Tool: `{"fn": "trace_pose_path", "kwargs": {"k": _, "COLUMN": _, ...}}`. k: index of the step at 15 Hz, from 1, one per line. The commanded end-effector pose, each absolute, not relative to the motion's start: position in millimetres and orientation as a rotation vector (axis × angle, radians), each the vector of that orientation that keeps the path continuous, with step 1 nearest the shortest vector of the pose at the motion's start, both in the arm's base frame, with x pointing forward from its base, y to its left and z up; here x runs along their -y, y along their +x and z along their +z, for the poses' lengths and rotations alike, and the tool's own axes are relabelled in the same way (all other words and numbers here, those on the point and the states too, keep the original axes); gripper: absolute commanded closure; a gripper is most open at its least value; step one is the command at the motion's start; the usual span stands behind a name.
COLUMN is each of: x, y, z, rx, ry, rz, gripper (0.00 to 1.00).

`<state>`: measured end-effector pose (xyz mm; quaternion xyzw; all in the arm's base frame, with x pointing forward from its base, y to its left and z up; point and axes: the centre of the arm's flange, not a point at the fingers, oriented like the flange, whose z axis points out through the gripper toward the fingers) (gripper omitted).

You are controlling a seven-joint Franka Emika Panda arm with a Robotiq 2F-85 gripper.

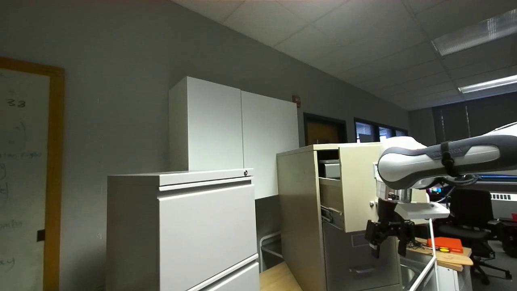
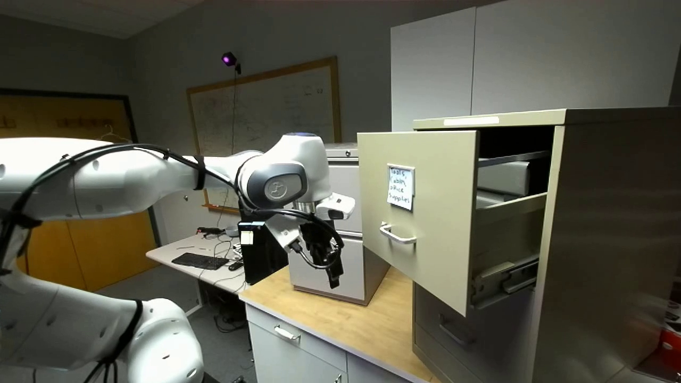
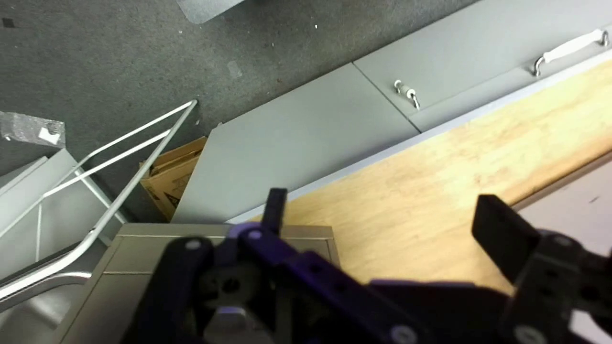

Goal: Close the top cabinet drawer on the right

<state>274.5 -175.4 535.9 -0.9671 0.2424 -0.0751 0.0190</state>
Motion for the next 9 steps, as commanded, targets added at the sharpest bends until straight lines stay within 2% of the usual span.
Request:
{"fn": "trace_pose_path", "kwargs": {"k": 1, "x": 176.0, "y": 271.3, "z": 559.9, "rx": -0.992, "ry": -2.935, "rz": -0.419, "gripper": 0.25}}
{"fn": "trace_pose_path", "kwargs": {"k": 2, "x": 176.9, "y": 269.6, "z": 567.5, "rx": -1.048, "ry": -2.911, "rz": -0.478, "gripper": 0.27}}
{"fn": "trace_pose_path", "kwargs": {"k": 3, "x": 177.2, "y": 267.5, "z": 573.2, "rx": -1.102, "ry": -2.886, "rz": -0.534, "gripper": 0.33}}
{"fn": "trace_pose_path", "kwargs": {"k": 9, "x": 169.3, "y": 249.4, "z": 607.1, "rx": -1.339, "ry": -2.707, "rz": -0.867, "gripper": 0.80}}
